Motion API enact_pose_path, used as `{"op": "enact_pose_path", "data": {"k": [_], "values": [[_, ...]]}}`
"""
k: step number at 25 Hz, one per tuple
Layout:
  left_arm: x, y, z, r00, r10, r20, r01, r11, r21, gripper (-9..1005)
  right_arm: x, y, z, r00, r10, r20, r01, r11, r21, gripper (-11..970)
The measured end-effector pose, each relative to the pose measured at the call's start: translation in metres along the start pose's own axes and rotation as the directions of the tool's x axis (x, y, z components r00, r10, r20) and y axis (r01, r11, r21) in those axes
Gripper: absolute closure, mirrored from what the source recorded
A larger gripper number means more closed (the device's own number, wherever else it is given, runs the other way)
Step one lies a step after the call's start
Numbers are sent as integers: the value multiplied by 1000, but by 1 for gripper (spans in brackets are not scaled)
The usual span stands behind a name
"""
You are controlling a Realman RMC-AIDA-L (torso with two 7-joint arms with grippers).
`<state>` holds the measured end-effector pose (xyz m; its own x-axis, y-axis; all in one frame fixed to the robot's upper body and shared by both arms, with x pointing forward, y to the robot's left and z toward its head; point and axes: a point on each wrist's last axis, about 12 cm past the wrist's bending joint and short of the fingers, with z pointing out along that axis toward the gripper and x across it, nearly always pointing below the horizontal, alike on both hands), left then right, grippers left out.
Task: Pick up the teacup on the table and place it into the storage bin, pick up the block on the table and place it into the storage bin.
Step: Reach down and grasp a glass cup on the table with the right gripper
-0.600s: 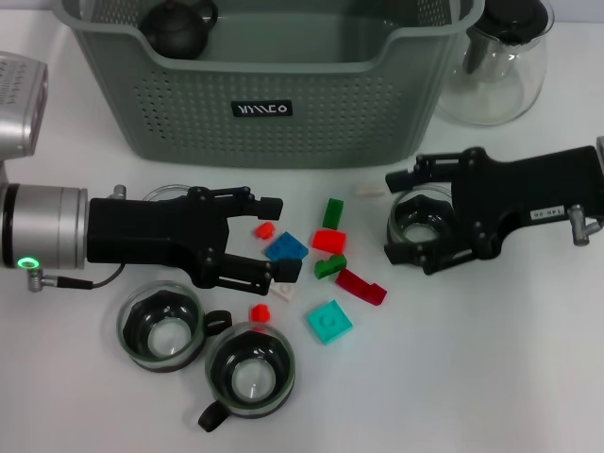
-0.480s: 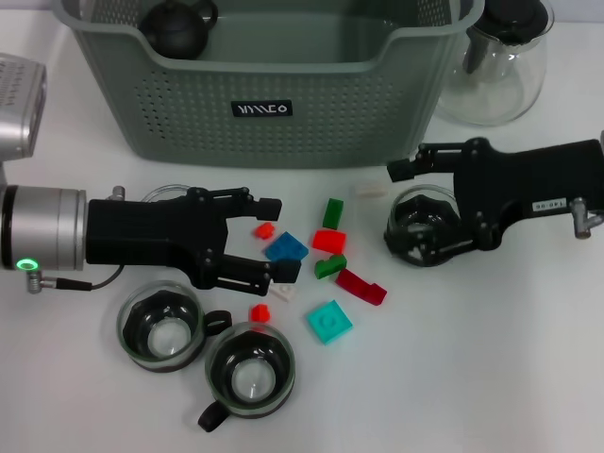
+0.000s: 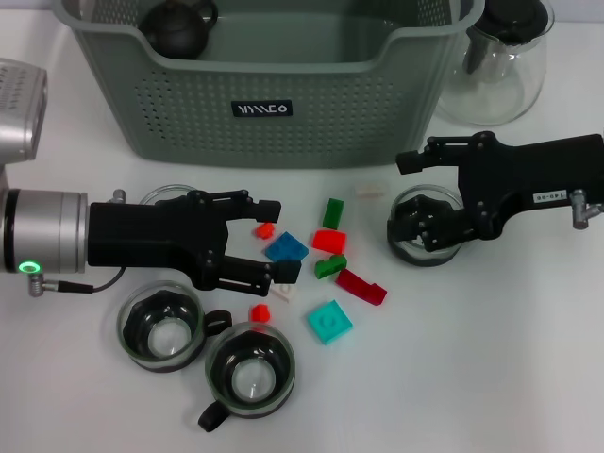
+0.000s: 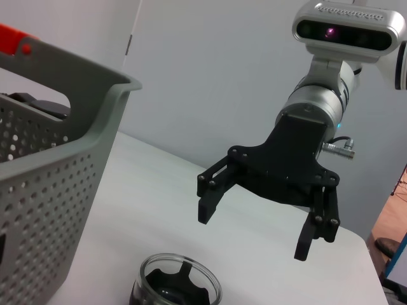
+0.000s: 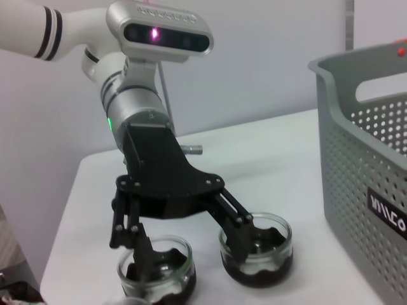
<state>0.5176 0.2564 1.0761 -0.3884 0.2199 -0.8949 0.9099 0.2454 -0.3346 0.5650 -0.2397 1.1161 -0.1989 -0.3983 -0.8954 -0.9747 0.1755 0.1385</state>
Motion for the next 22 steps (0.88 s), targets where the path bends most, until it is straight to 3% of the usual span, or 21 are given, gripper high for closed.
{"op": "enact_pose_path", "data": {"k": [5, 11, 22], "values": [[0, 1, -1, 1000, 1, 0, -1, 1000, -10, 62, -4, -5, -12, 997, 17, -79, -15, 1000, 21, 39], [-1, 2, 0, 1000, -4, 12, 4, 1000, -18, 62, -23, -12, -24, 961, 57, -271, -42, 997, 60, 46], [1, 1, 6, 1000, -19, 22, 19, 1000, -16, 61, -46, -9, 14, 849, 29, -528, -26, 1000, 13, 60]]}}
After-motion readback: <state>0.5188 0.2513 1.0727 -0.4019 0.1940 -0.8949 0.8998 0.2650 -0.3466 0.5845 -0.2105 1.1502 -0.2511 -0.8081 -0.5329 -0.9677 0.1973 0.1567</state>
